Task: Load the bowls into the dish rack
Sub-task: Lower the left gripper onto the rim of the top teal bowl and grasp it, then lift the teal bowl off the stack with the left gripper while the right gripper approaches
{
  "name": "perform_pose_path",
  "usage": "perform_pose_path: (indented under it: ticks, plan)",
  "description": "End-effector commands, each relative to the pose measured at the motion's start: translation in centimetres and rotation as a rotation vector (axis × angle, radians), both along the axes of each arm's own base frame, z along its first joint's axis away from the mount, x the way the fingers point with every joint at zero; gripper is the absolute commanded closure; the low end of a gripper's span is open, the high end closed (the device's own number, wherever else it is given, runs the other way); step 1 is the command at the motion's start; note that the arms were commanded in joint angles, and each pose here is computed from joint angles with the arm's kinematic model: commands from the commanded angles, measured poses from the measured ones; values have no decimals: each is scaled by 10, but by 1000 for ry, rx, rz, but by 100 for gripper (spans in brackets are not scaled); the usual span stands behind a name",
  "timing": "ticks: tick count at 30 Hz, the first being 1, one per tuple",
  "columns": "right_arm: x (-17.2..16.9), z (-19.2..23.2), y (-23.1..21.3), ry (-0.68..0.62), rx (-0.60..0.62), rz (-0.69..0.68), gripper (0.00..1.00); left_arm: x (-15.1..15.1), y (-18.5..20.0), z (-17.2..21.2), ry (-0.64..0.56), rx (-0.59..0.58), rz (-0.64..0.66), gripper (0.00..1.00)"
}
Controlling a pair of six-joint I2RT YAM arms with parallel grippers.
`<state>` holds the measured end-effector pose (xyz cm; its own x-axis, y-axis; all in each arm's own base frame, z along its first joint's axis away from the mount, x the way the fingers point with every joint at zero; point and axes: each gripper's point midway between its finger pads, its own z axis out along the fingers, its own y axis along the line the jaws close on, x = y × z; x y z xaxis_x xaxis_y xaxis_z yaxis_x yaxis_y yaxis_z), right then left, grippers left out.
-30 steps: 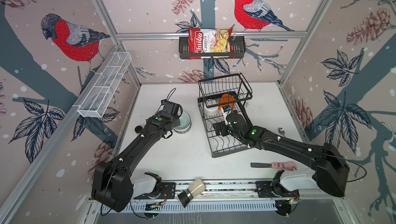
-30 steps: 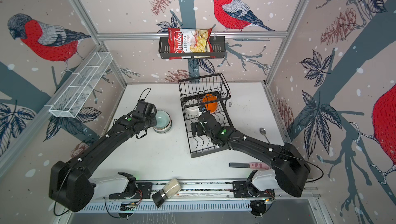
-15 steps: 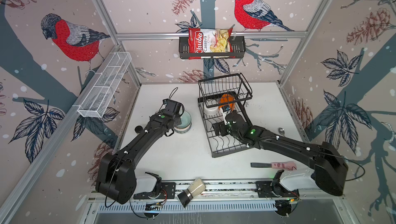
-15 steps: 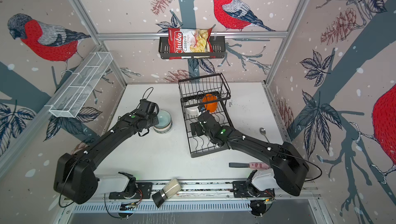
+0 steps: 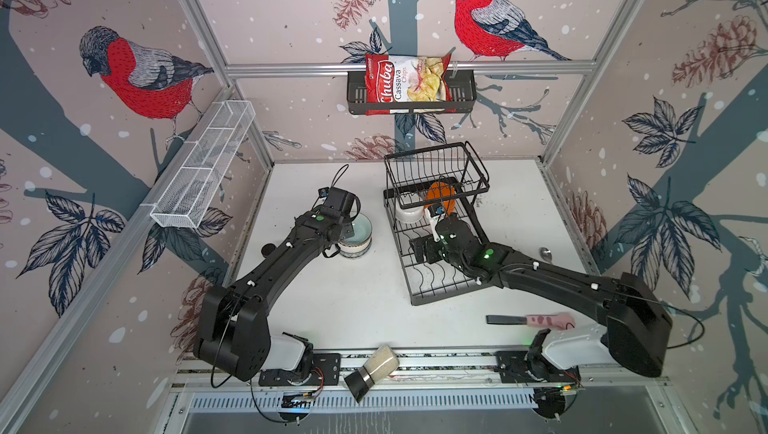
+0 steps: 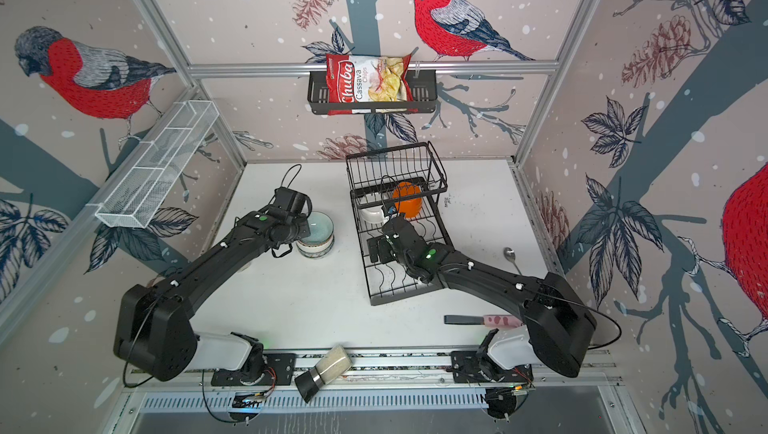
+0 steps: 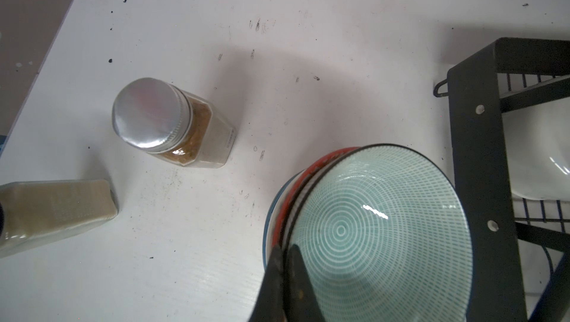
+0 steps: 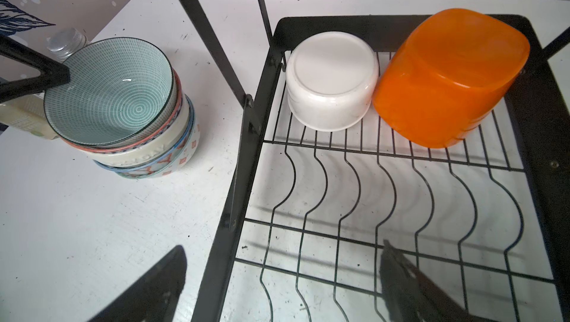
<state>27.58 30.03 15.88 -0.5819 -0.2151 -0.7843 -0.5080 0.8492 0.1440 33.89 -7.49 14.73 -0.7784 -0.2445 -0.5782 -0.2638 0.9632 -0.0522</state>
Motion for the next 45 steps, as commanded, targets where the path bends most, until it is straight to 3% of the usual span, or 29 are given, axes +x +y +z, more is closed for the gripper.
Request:
perform_pose_path:
  ticks: [1, 12, 28, 45]
  plan:
    - [0, 7, 7, -8, 30, 13, 3, -4, 3, 7, -25, 5, -8, 100]
    - [-6, 14, 19, 8, 58, 54, 6, -8, -6, 41, -211, -94, -72, 100]
    - [-21, 35, 59, 75, 114, 156, 18, -17, -21, 50, -243, -164, -164, 100]
    - [-31, 41, 108, 118, 133, 209, 30, -27, -19, 50, -257, -150, -202, 100]
